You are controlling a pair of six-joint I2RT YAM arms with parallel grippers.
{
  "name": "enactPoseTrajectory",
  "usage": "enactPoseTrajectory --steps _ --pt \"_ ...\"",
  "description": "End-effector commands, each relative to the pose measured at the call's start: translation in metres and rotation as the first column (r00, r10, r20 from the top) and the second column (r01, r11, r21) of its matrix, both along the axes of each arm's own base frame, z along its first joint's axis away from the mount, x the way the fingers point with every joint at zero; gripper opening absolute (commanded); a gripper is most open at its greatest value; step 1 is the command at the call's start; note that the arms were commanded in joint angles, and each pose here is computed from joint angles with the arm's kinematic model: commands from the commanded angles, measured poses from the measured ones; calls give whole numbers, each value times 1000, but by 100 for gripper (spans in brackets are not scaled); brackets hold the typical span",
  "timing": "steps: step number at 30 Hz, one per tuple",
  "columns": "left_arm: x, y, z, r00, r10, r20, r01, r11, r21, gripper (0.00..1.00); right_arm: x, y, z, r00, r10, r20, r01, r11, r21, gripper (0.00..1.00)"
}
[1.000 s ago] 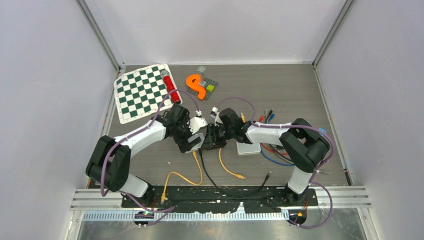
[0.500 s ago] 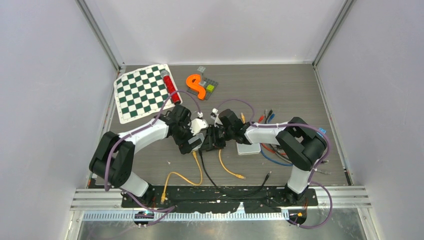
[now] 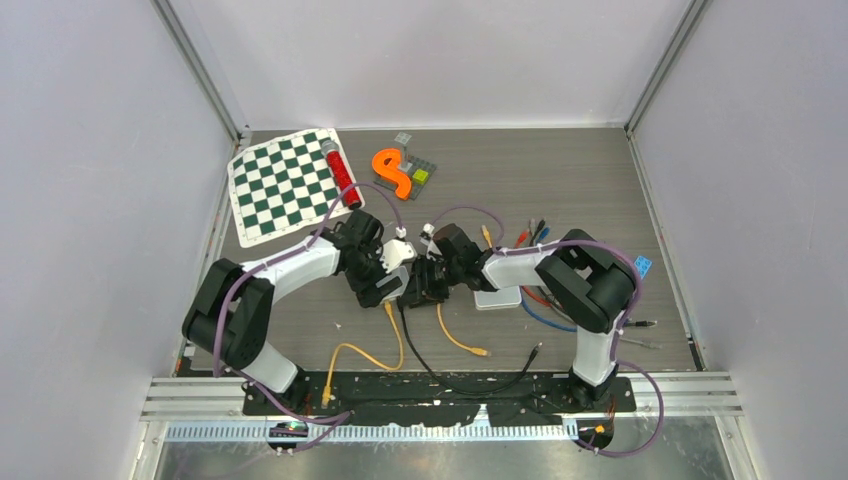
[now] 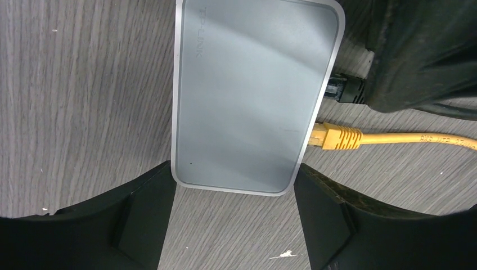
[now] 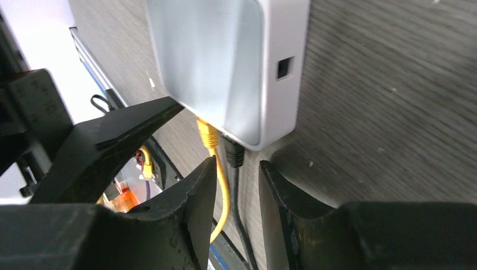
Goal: Pull the plug from the switch port
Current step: Pull the connector from the switch port.
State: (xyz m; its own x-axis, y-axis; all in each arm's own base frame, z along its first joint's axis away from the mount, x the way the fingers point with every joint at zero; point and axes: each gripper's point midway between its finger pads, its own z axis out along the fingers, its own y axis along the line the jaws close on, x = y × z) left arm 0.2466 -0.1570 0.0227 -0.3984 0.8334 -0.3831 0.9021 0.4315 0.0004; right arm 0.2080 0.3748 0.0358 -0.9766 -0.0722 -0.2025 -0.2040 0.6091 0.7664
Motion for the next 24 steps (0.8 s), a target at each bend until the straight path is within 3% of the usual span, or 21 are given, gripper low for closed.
enactPoseTrajectory --steps 1,12,17,24 --pt "1 -4 4 1000 -19 -3 19 1000 -7 77 11 13 0 999 -46 7 46 999 18 41" --pt "2 -7 7 1000 -20 2 20 999 -25 75 23 17 -14 990 -138 -10 138 990 -14 40" --pt "5 -13 8 1000 -20 9 20 999 -48 82 23 14 -21 991 -134 0 133 990 -46 31" --pt "6 -15 8 1000 -21 9 21 998 -52 82 22 15 -23 995 -101 12 102 993 -64 20"
